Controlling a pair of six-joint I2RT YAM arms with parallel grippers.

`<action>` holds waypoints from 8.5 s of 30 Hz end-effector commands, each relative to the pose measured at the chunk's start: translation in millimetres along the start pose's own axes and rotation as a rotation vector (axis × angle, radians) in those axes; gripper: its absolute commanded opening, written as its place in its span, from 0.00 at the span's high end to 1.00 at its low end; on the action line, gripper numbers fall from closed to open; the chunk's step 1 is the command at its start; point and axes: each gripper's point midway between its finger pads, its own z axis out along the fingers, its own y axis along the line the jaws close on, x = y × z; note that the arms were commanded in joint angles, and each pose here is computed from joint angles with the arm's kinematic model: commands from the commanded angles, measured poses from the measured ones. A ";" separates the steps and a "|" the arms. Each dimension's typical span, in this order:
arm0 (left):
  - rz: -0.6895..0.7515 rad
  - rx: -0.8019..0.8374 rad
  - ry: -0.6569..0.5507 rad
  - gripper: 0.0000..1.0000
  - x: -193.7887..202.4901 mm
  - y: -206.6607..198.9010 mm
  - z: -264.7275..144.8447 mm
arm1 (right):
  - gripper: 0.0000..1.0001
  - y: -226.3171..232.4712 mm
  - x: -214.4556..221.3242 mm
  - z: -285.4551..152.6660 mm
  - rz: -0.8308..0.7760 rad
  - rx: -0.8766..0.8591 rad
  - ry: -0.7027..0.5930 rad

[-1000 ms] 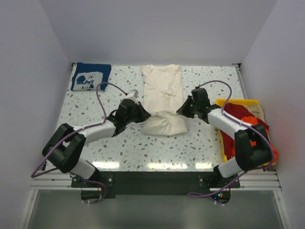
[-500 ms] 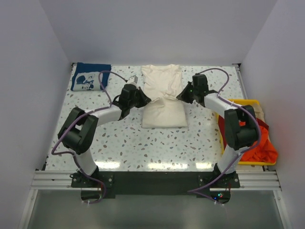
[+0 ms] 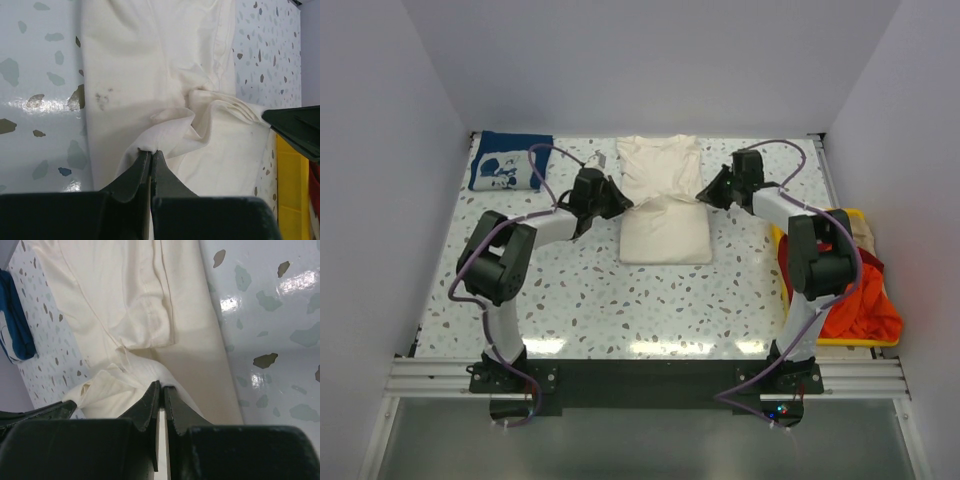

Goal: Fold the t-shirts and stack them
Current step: Fold the tshirt

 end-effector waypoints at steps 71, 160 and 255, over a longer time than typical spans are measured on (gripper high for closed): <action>0.177 -0.169 0.042 0.81 -12.5 60.7 63.9 | 0.66 -33.8 -13.7 58.9 -0.305 0.250 0.010; 0.082 -0.043 0.133 0.47 128.0 86.5 -190.4 | 0.63 -64.0 211.9 -146.6 -0.392 0.044 0.374; 0.000 0.093 0.298 1.00 218.8 70.1 -229.5 | 1.00 -97.9 259.3 -172.8 -0.154 -0.086 0.348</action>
